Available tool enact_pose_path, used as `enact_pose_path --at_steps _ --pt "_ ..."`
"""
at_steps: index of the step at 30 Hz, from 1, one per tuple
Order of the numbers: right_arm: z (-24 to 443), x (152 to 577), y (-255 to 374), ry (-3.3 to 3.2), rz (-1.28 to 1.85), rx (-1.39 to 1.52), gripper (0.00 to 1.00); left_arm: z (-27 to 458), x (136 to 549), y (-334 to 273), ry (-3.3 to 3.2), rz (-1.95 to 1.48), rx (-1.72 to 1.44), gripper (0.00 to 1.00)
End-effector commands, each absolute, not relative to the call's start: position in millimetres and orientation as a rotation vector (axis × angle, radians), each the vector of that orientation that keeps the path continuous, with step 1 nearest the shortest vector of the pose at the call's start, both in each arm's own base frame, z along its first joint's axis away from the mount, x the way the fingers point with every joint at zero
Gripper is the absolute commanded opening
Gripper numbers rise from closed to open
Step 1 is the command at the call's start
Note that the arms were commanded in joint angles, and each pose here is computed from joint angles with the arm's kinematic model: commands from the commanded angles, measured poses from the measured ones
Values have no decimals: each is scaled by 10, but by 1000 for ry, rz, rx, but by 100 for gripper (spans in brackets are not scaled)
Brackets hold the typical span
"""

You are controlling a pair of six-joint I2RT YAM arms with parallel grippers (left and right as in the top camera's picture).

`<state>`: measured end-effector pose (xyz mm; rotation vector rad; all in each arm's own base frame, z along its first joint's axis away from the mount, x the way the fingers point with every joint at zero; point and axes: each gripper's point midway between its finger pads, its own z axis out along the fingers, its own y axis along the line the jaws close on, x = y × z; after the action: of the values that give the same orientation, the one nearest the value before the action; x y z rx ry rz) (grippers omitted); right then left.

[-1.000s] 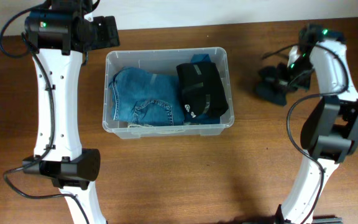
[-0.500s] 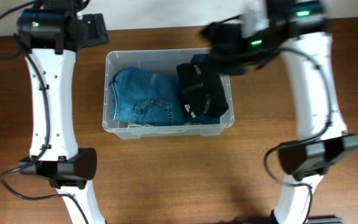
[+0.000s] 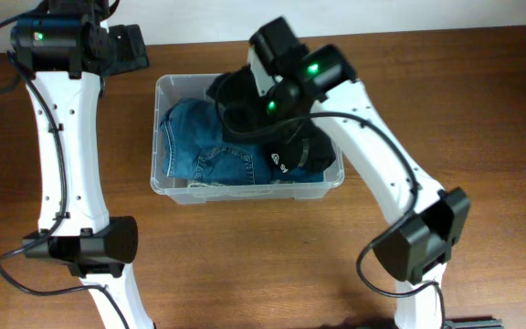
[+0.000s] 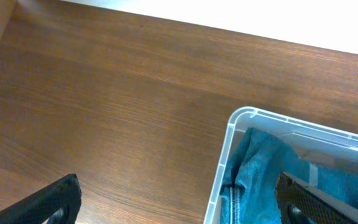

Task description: Pack container

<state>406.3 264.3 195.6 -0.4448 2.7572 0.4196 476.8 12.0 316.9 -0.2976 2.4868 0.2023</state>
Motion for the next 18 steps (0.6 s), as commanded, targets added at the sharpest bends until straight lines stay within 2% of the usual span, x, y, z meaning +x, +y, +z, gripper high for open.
enact_pose_path --at_steps 1,2,3,4,6,7,11,13,14,15,18 --pt "1540 4031 2617 2836 367 -327 4 3093 4788 82 2513 178 -270 99" --pt "1442 4021 2619 2845 367 -329 8 3091 4786 81 2514 178 -269 99" --pt "1374 4015 2617 2851 365 -329 25 3090 4785 81 2515 178 -269 99" --pt "1305 4005 2609 2858 361 -330 51 3090 4784 83 2516 178 -270 99" --pt "1260 3983 2597 2861 349 -378 77 3089 4784 78 2516 176 -269 99" --pt "1267 3983 2597 2854 346 -409 84 3087 4785 65 2518 167 -266 99" --pt "1601 4031 2608 2784 369 -444 92 3071 4788 -36 2531 92 -243 98" --pt "1925 4067 2600 2720 385 -462 98 3060 4782 -90 2540 52 -232 89" --pt "2128 4084 2587 2678 390 -471 99 3051 4772 -121 2547 32 -225 79" --pt "2441 4107 2559 2610 395 -494 99 3022 4751 -167 2565 7 -214 63" --pt "2935 4156 2444 2503 388 -505 99 2895 4683 -246 2622 -2 -195 42"
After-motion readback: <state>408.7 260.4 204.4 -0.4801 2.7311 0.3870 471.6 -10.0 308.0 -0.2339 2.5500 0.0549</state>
